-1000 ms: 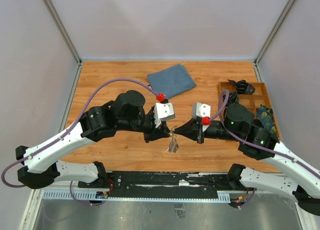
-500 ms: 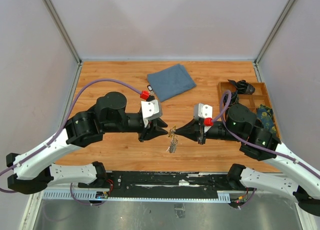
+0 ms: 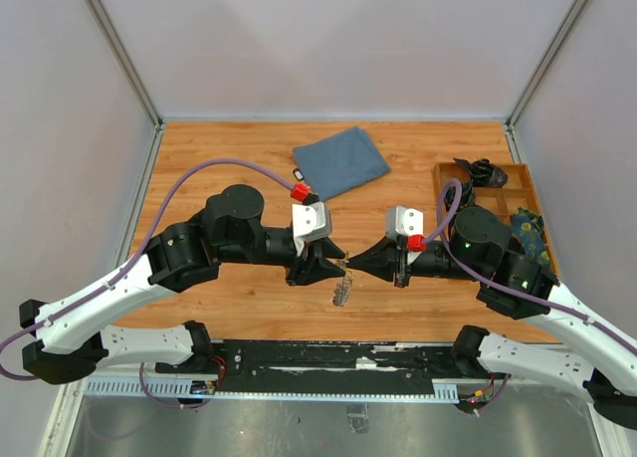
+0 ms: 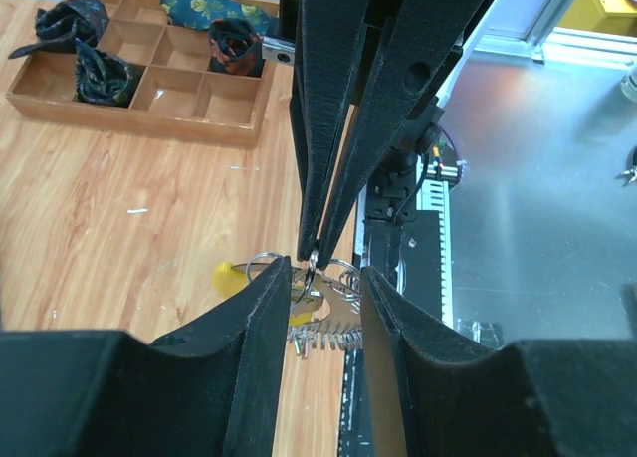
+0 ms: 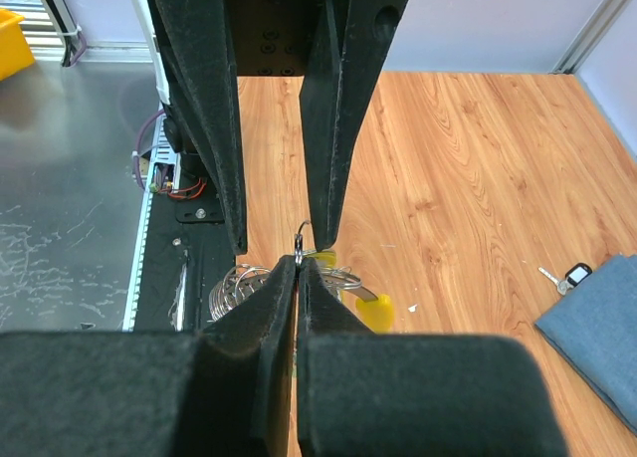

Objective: Put the keys on the keyring

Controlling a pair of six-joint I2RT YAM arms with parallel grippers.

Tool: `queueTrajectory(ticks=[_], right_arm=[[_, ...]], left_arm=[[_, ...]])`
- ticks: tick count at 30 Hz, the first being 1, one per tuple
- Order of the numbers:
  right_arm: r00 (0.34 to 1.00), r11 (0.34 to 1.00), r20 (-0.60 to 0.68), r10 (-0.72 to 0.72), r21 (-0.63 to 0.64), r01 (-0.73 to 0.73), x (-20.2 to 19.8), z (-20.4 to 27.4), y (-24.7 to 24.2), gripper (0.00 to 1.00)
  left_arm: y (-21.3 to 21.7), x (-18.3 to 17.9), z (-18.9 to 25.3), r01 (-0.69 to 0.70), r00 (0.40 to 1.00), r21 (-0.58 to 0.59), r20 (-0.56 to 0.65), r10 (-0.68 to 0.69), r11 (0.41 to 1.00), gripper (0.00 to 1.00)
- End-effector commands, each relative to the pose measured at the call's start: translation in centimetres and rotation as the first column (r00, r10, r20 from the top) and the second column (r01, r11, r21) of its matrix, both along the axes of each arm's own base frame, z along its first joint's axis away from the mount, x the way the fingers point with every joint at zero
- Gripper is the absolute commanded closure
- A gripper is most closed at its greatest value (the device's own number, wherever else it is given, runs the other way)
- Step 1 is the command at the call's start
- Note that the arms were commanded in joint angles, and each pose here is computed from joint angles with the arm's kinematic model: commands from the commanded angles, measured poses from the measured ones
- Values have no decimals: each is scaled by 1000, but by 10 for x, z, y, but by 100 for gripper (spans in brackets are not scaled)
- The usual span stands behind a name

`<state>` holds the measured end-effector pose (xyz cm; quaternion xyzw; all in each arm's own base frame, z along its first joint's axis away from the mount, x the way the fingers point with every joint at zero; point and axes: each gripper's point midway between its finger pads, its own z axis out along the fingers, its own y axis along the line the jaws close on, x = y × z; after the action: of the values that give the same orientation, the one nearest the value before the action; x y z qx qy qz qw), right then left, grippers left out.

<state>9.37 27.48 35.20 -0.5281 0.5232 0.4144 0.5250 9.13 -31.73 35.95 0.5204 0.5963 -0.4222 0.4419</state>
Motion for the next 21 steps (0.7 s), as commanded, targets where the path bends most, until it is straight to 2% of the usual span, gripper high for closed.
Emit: queueTrajectory(ticks=[1, 21], right_arm=[[999, 998, 52, 5, 66, -9, 0, 21, -1, 100], [996, 989, 76, -57, 140, 46, 6, 38, -8, 100]], left_arm=[[-6, -7, 5, 33, 999, -30, -3, -34, 999, 60], [-4, -12, -7, 43, 998, -8, -43, -44, 999, 62]])
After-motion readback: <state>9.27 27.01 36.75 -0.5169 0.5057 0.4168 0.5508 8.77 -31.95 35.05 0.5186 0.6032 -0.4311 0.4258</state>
